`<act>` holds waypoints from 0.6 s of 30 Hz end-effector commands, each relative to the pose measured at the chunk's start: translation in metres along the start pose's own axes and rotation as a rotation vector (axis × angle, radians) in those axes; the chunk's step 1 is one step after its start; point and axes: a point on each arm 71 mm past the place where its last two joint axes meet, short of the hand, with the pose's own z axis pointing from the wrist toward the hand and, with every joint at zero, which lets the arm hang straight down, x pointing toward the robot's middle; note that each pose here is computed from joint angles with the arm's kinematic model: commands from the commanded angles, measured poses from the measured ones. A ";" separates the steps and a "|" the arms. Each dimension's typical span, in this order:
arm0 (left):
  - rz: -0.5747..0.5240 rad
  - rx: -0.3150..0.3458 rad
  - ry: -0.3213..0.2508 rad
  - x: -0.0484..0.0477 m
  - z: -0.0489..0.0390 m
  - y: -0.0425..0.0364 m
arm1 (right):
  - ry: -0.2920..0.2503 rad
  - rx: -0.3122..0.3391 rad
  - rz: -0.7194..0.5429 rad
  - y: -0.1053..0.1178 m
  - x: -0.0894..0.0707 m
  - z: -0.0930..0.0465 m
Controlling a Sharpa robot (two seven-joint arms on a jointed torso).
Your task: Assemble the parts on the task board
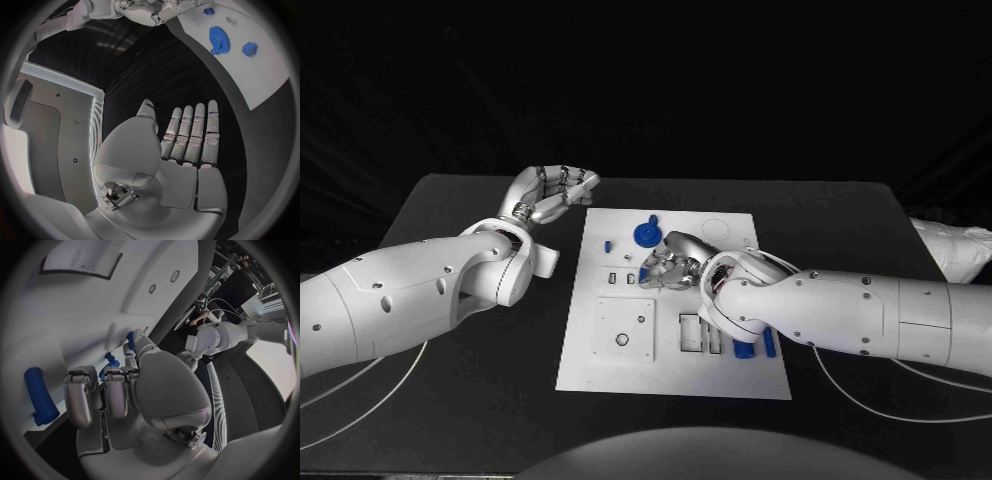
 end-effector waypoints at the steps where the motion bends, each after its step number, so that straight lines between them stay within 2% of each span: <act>1: -0.001 0.013 0.008 0.0011 0.0004 -0.0017 | 0.005 0.001 -0.017 -0.001 0.001 0.000; 11: -0.002 0.013 0.008 0.0006 -0.0001 -0.0016 | 0.007 0.000 -0.023 -0.001 0.002 -0.001; 18: -0.002 0.013 0.009 0.0007 -0.0001 -0.0015 | -0.016 -0.013 -0.017 0.001 0.001 -0.002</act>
